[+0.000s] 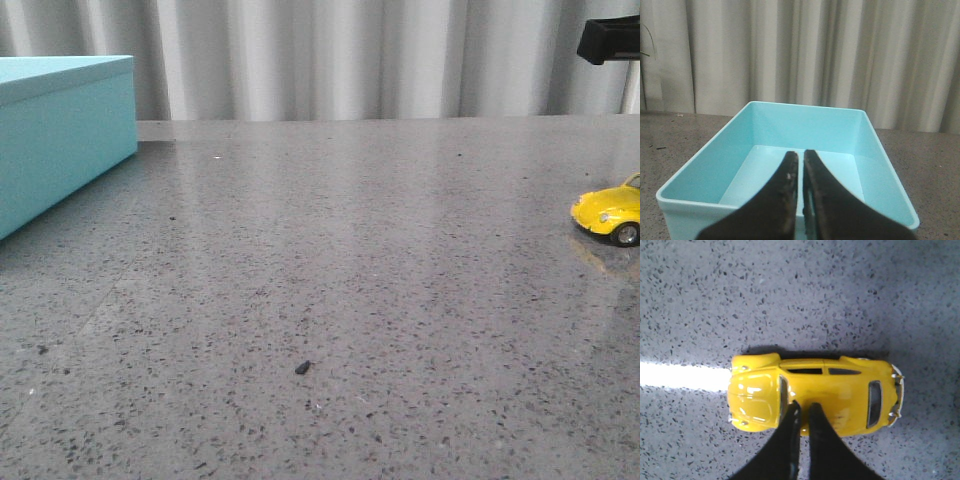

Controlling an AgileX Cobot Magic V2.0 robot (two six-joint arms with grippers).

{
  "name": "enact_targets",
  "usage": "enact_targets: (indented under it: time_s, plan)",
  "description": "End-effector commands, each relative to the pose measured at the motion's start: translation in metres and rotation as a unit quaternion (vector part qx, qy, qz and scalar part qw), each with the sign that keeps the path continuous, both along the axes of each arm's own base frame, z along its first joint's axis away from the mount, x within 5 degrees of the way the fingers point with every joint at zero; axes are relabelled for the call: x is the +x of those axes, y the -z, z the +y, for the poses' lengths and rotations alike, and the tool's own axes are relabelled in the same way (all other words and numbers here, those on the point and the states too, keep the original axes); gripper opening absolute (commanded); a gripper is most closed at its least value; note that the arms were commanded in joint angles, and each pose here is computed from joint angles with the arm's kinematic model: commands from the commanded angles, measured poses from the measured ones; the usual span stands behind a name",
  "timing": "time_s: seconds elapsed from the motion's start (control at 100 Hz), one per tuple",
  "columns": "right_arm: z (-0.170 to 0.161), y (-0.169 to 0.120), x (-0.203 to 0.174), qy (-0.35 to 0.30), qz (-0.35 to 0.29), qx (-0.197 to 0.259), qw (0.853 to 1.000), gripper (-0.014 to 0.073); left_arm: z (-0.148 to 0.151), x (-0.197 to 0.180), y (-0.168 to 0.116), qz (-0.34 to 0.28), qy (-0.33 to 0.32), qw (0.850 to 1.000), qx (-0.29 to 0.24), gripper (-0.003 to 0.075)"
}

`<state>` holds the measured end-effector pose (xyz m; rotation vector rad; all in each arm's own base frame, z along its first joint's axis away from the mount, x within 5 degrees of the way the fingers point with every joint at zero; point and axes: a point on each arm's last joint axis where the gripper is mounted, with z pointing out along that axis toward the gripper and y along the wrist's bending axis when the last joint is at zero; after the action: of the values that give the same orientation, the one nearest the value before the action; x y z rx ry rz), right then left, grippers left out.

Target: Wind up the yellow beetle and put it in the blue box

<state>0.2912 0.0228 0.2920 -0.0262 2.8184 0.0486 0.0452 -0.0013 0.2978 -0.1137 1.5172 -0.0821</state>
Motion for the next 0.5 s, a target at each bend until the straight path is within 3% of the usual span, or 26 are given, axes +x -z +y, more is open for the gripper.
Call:
enact_targets:
  time_s: [0.0, 0.49]
  plan:
    - [0.0009, -0.0185, 0.0014, -0.004, -0.046, 0.002, 0.999, -0.0041, 0.0009, -0.0004, -0.0158, -0.040, -0.004, 0.999, -0.008, -0.0021]
    - [0.0005, -0.0154, 0.0035, -0.005, -0.041, -0.001, 0.999, -0.0041, 0.0009, -0.0004, -0.0158, -0.040, -0.004, 0.999, -0.008, -0.0021]
